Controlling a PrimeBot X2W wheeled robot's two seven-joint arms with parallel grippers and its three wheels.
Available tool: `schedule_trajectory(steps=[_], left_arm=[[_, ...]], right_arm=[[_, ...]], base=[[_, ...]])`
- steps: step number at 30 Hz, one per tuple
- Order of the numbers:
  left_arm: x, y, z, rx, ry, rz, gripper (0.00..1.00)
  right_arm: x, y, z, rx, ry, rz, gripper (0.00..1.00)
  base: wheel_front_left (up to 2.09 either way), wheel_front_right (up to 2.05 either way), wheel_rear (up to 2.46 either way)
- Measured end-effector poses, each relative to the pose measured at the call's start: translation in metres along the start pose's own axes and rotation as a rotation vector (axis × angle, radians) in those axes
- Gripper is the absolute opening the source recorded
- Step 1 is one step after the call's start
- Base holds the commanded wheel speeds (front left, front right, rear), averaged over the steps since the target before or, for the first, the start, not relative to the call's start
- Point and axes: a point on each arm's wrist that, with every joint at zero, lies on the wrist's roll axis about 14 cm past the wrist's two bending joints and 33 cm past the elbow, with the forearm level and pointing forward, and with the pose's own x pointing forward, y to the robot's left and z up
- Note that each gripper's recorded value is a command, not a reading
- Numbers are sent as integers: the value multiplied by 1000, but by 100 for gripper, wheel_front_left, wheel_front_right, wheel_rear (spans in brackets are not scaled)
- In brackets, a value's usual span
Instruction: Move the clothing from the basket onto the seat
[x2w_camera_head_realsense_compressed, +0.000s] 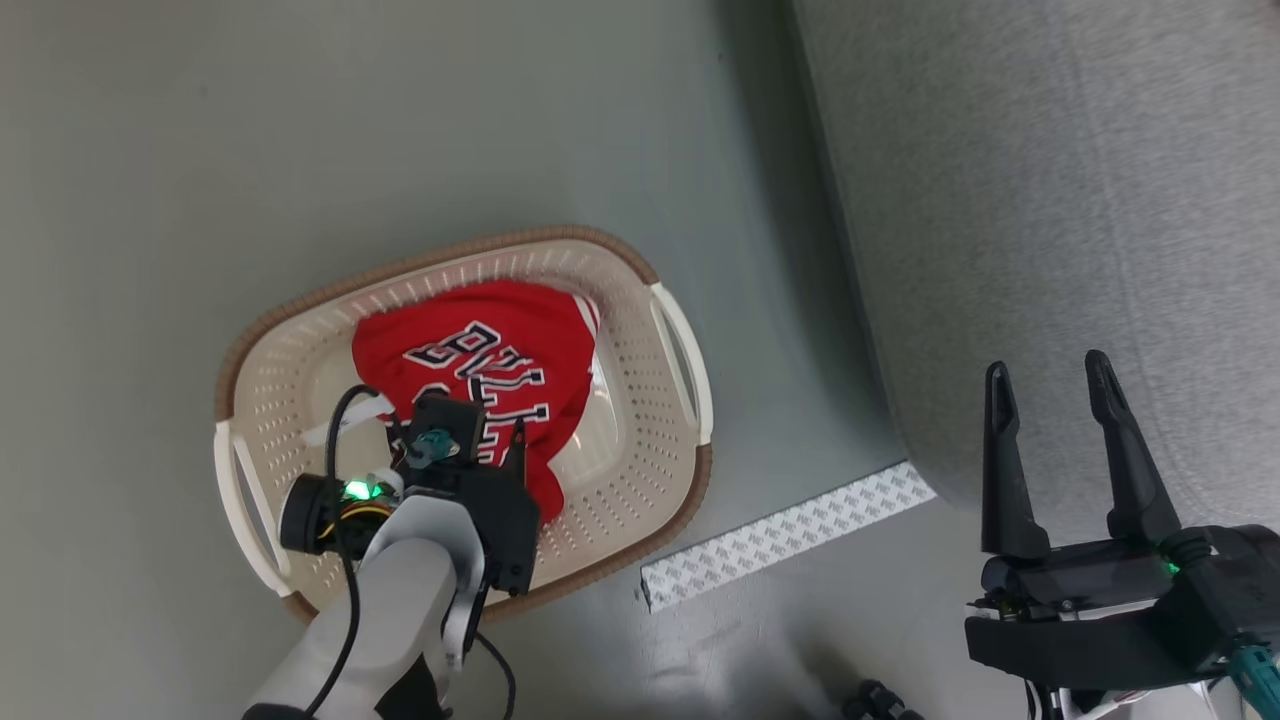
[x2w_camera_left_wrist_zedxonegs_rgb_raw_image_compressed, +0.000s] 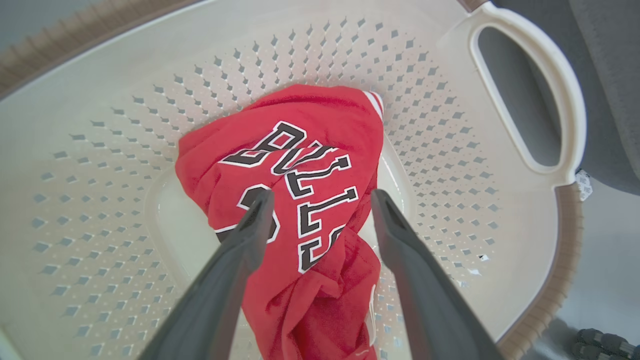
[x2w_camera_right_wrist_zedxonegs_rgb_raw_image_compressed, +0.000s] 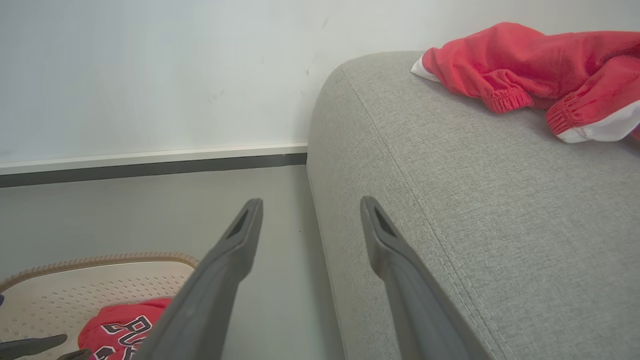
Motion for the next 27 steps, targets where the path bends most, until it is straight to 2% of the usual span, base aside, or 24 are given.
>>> schedule_trajectory(steps=[3,10,22,27], left_arm=[[6,-4,-15,-17,57,-4,100],[11,-7,-41,26,170,-10,100],[9,16,-62,3,207,38,100],[10,23,-74,11,243,42,100]], right_arm=[[4,1,-8,0,18,5,100],[8,3,-26,-16,59,12,100],[29,-18,1,-40,-59,-37,100],[27,-23,-3,-59,-46,-49,100]], base=[[0,0,0],[0,0,0],[0,0,0],[0,0,0]])
